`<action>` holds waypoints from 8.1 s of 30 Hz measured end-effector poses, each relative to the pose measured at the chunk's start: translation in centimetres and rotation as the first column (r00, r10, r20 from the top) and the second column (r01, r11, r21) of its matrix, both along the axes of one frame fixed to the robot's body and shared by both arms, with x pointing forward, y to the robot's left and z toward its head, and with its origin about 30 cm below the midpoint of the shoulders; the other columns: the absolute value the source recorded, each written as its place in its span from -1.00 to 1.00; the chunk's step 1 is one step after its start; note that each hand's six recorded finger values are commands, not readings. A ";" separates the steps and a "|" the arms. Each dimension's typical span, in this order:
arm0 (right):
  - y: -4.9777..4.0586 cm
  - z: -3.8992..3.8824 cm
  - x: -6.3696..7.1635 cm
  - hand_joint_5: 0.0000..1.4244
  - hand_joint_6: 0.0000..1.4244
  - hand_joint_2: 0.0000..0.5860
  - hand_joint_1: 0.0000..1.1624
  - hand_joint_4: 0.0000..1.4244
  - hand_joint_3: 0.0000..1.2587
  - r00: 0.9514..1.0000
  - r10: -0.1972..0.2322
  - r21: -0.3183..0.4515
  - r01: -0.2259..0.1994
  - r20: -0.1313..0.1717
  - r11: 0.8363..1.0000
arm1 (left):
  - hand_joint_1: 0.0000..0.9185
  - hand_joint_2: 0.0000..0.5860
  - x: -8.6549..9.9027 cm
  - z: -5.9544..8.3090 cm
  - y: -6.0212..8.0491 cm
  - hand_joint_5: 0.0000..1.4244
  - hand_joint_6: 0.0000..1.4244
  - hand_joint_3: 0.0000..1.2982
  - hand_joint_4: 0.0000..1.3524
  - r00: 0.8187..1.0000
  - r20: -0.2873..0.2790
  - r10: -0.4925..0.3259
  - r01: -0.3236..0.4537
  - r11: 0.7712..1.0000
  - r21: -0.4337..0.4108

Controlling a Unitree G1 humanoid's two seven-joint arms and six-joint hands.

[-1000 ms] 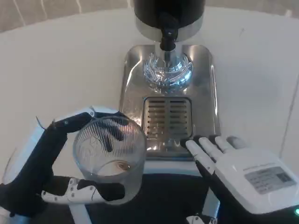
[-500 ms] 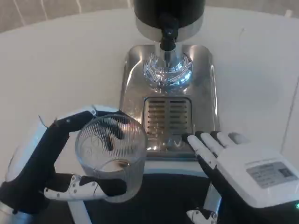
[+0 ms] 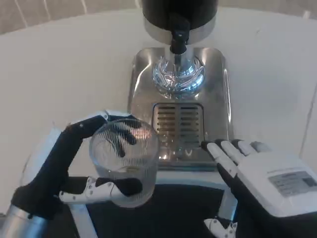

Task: Grasp the cup under the faucet to collect the drink, then remove the cup.

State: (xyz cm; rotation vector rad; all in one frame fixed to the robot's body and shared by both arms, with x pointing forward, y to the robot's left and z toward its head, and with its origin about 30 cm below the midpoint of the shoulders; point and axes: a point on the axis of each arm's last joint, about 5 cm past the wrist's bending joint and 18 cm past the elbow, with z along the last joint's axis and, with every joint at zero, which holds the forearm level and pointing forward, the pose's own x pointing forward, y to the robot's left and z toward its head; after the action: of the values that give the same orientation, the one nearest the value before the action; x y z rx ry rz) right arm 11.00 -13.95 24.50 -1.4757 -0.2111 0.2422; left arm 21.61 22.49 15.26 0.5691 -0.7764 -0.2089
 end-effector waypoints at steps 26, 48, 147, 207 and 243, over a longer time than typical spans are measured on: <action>-0.15 0.00 0.0 -1.00 -1.00 0.58 -0.44 -1.00 -1.00 0.999 -0.012 -0.016 0.011 -0.052 1.000 | 0.24 -0.86 6.3 -1.3 -3.5 0.84 -0.27 0.47 0.68 0.990 -0.049 0.134 -0.136 0.990 -0.030; -0.76 -0.07 0.0 -1.00 -1.00 0.58 -0.45 -1.00 -1.00 0.996 -0.039 -0.006 0.039 -0.076 0.999 | 0.24 -0.86 9.7 -1.0 -7.9 0.83 -0.28 0.47 0.68 0.979 -0.084 0.184 -0.187 0.982 -0.037; -2.21 0.56 0.5 -1.00 -0.98 0.58 -0.50 -1.00 -0.99 0.995 -0.073 0.272 0.050 0.075 0.961 | -0.80 -0.81 5.5 0.5 2.0 -0.79 -0.77 -0.92 -0.93 0.978 0.063 0.199 -0.207 0.960 0.188; 0.55 6.65 9.8 -1.00 -0.96 0.57 -0.92 -1.00 -1.00 0.970 0.233 0.792 -0.198 0.072 0.578 | -0.83 -0.77 -2.5 0.9 6.6 -0.80 -0.77 -0.82 -0.87 0.989 -0.019 0.149 -0.123 0.875 0.469; 1.95 8.40 10.9 -1.00 -1.00 0.52 -1.00 -1.00 -1.00 0.945 0.324 0.645 -0.275 0.045 0.713 | -0.83 -0.76 -2.1 1.1 6.5 -0.78 -0.77 -0.80 -0.85 0.984 -0.025 0.177 -0.145 0.874 0.464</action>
State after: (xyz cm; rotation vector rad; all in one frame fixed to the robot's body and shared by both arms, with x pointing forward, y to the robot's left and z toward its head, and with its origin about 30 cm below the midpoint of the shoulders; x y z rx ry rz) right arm 21.89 -12.00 32.89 -0.7288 -0.4336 0.4378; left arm 19.50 28.98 16.38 1.0711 -0.6087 -0.2592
